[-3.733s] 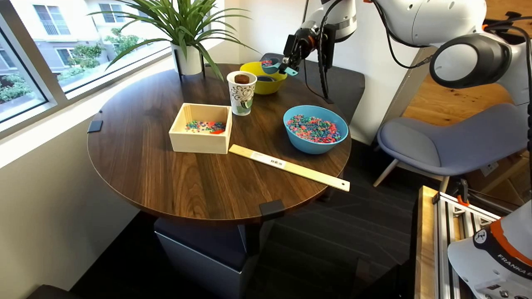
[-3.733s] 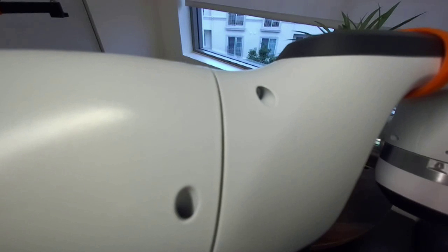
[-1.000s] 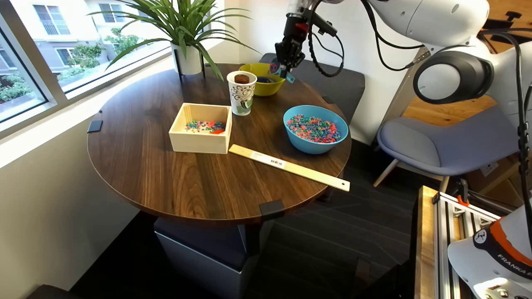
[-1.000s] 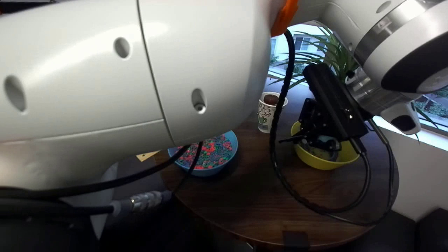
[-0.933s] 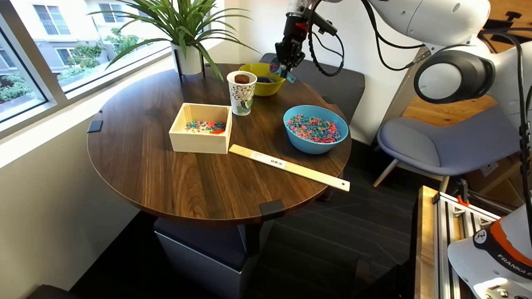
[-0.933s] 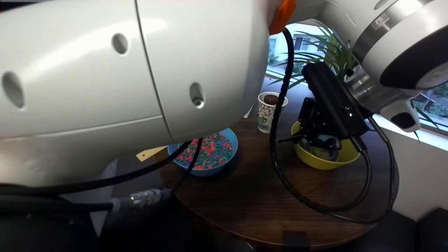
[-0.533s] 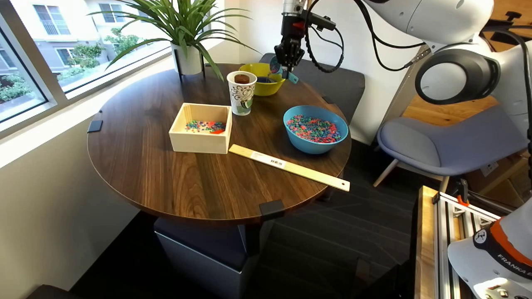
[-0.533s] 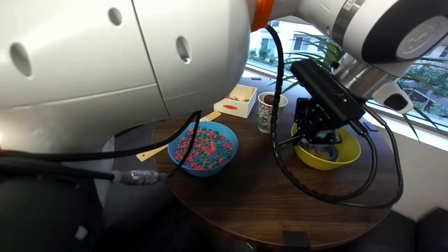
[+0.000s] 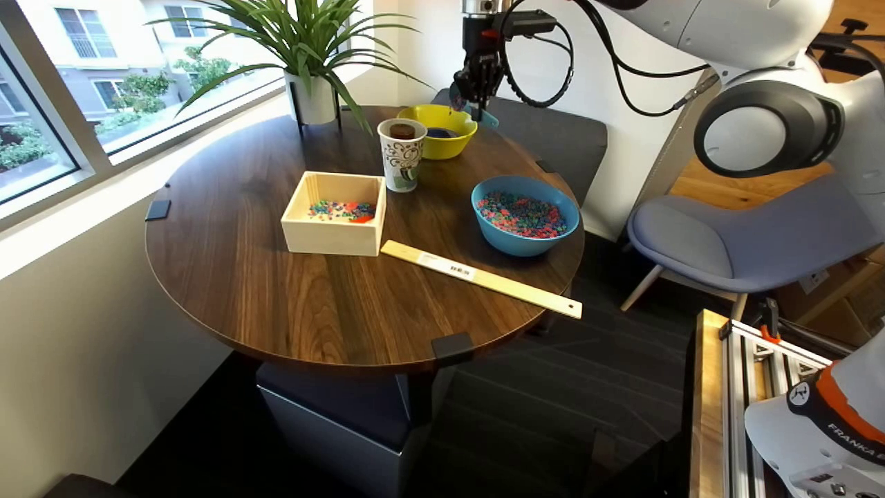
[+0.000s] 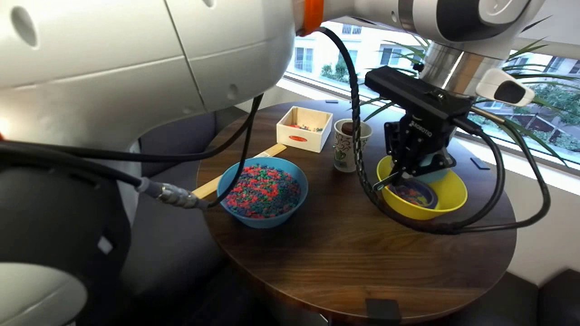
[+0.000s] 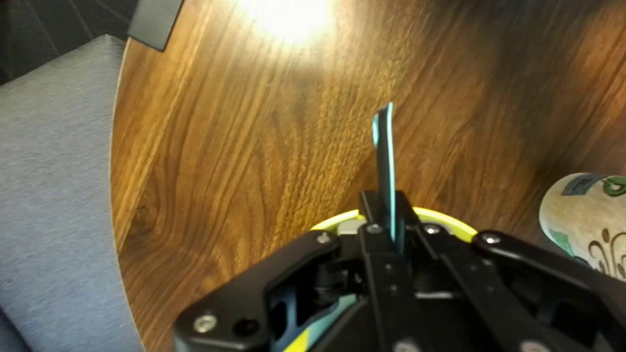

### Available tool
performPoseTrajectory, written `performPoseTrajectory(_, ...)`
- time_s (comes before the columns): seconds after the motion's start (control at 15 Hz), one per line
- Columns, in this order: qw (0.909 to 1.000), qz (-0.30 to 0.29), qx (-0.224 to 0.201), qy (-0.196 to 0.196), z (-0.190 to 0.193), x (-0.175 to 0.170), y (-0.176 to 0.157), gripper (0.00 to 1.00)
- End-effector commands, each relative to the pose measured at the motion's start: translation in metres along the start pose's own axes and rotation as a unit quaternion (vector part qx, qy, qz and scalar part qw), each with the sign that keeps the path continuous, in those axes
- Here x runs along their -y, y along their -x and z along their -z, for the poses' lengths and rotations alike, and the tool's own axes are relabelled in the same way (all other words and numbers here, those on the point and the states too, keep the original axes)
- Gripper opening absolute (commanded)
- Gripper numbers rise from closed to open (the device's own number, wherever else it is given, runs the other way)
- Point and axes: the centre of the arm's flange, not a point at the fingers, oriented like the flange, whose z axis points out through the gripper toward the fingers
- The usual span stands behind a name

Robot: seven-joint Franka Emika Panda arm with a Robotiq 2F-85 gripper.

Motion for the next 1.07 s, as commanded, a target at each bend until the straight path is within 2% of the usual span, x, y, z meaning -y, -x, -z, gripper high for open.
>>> performPoseTrajectory(0.0, 0.9977, 0.010, -0.028, 0.062, 0.024, 0.001, -0.033, 0.02)
performPoseTrajectory(0.33, 0.9913, 0.024, -0.069, 0.109, 0.033, 0.004, -0.034, 0.02)
performPoseTrajectory(0.6, 0.9854, 0.029, -0.084, 0.145, 0.042, 0.005, -0.024, 0.02)
performPoseTrajectory(1.0, 0.9790, 0.046, -0.088, 0.179, 0.056, 0.043, 0.009, 0.02)
